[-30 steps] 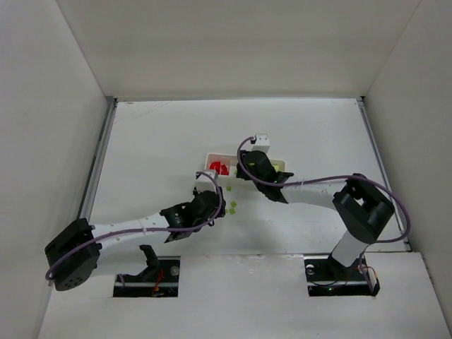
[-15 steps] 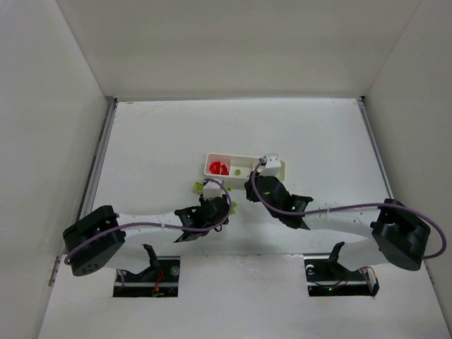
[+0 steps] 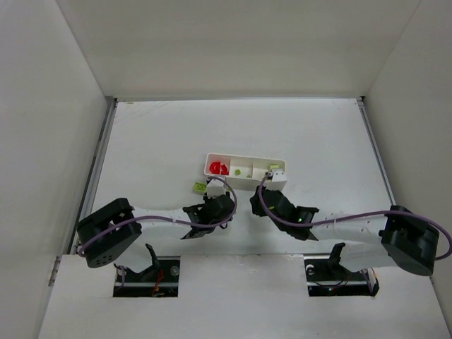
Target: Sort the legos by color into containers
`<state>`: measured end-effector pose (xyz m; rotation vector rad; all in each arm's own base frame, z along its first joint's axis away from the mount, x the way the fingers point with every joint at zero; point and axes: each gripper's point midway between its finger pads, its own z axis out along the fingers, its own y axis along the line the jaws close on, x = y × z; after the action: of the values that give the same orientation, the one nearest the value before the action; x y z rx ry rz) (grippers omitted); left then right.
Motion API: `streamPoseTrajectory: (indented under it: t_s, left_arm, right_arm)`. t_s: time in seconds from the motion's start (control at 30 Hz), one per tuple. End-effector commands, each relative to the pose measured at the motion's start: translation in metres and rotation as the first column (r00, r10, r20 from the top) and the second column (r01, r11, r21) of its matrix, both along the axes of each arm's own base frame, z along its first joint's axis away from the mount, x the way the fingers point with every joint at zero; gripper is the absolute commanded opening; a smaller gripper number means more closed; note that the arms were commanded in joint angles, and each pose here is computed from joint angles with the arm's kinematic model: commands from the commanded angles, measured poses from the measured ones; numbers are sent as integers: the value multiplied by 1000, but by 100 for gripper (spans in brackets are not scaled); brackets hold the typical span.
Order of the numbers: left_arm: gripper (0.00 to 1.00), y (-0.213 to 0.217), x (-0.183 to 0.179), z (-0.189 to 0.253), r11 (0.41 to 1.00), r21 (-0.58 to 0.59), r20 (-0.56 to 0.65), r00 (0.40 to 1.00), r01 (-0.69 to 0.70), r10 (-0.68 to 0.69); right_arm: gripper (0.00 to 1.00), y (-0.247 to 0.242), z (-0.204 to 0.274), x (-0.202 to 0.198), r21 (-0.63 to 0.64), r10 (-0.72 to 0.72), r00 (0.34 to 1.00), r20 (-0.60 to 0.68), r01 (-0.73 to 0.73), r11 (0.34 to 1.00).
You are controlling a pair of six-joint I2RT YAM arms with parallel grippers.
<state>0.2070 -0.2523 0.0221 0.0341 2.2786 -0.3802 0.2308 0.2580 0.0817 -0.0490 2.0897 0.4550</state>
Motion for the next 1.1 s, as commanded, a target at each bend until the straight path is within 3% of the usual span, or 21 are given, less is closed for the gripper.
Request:
streamPoseTrajectory:
  t_s: [0.0,0.27,0.43,0.53,1.07]
  left_arm:
    - [32,-8,6,5,1000,-22,6,1000,-23,23]
    - [24,-4,0,-1,1000,30,-19,1000,-8,9]
    - [34,7,2,2,997,68,-3,999,-37,38]
    - [35,5,-1,5,996,81,-2,1000,-30,31]
    - [19,-1,0,0,990,138,8,999,-44,43]
  right_arm:
    - [37,0,5,-3,36,-14,1000,13,13,999]
    - [40,0,1,-12,56,-3,1000,0,3,998]
    - [43,2,1,-16,61,9,1000,-1,-8,998]
    - [43,2,-2,-18,57,11,1000,-7,-11,998]
    - [46,7,-5,-31,74,45,999,-11,-44,996]
